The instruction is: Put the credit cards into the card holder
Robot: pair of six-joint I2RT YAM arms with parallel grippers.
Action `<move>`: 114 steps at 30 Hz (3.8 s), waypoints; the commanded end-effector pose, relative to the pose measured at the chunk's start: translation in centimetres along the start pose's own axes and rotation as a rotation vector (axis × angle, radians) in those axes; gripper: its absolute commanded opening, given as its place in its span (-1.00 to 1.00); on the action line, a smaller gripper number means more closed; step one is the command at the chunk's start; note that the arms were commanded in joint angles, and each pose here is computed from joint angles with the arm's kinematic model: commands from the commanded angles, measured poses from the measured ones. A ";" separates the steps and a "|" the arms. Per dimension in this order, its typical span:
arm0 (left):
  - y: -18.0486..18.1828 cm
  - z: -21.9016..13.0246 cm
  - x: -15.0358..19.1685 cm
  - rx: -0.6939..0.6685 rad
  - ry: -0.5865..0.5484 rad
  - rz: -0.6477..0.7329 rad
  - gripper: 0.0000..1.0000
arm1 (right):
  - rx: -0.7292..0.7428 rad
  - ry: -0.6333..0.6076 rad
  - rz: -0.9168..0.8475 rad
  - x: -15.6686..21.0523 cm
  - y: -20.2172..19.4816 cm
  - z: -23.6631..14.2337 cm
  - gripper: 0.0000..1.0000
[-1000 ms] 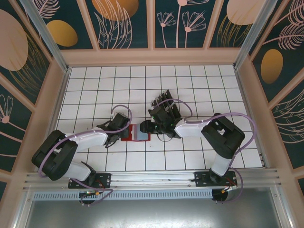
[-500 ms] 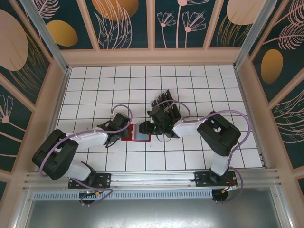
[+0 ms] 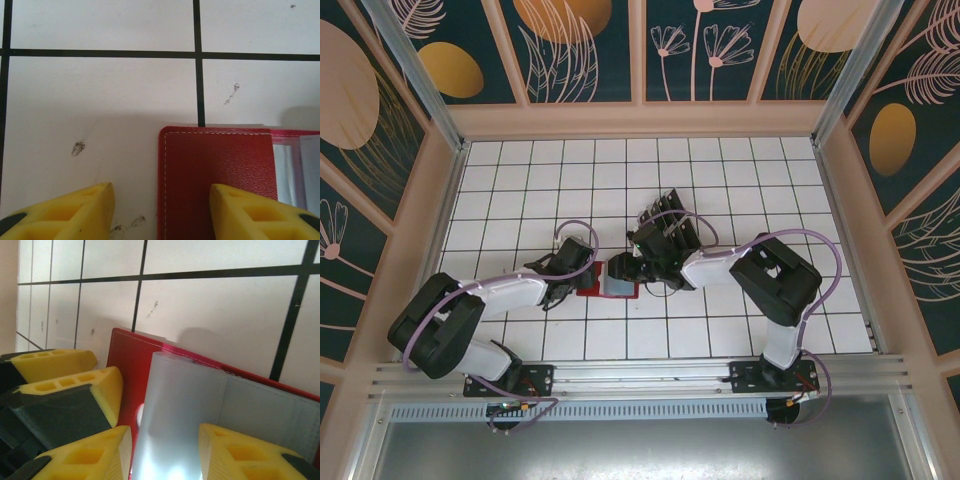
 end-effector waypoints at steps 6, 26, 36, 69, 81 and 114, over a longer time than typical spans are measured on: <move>-0.1 -1.6 -0.7 0.027 -0.051 -0.007 0.17 | -0.051 -0.016 0.042 -0.5 0.6 0.5 -0.21; 0.1 -2.6 -0.9 0.052 -0.090 -0.007 0.19 | -0.068 -0.046 0.028 -1.3 1.8 -1.4 -0.20; 0.1 -2.9 -1.1 0.048 -0.097 -0.002 0.19 | 0.037 -0.056 -0.009 -0.8 0.0 -2.9 -0.20; 0.3 -2.0 0.4 0.088 -0.085 -0.001 0.19 | 0.041 0.036 0.017 0.4 -0.6 2.0 -0.20; 0.5 -2.8 0.6 0.120 -0.110 -0.053 0.16 | -0.011 0.026 0.045 0.2 0.5 1.6 -0.20; 0.6 -2.4 1.4 0.146 -0.111 -0.101 0.01 | -0.001 0.067 0.062 0.6 1.0 3.5 -0.20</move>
Point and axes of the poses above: each hand's point on the last joint's axis, 136 mm out from that joint toward the fingers, its own z axis out along the fingers, its own y axis along the line the jaws close on, x = y × z, the point moved 5 cm from there along -z, back along the fingers
